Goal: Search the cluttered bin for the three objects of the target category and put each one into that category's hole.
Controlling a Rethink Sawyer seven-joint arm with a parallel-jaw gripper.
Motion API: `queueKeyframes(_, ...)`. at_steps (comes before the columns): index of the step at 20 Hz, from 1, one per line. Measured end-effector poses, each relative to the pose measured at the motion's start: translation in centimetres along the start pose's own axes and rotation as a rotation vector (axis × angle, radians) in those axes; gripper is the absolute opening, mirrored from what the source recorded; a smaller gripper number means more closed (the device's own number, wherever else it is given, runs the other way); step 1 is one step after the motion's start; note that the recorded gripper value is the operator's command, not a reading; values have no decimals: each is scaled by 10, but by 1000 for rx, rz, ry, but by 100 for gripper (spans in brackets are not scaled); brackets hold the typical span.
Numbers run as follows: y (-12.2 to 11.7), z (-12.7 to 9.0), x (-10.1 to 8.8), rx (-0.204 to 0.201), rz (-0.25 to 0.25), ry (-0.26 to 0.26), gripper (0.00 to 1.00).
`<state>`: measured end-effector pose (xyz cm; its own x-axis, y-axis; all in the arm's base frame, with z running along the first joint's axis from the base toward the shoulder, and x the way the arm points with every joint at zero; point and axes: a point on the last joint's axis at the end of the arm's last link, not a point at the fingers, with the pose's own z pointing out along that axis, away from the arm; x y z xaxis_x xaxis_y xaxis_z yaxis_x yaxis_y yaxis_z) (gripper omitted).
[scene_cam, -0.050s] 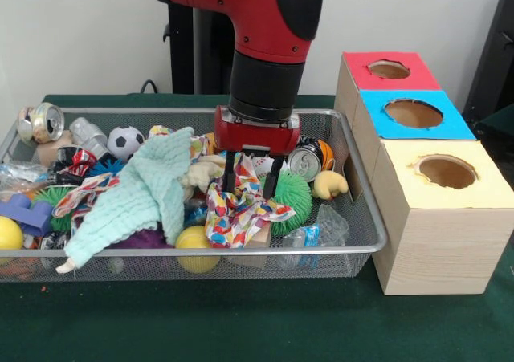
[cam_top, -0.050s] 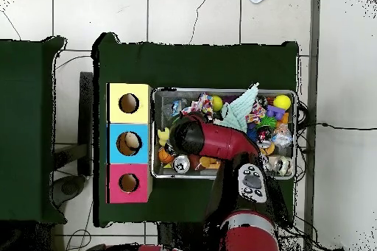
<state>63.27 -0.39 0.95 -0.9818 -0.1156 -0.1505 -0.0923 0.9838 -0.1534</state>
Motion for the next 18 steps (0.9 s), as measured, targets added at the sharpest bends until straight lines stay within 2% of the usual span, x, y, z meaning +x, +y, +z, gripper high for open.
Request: queueKeyframes(18,10,-5,3,1,-11,4,100)
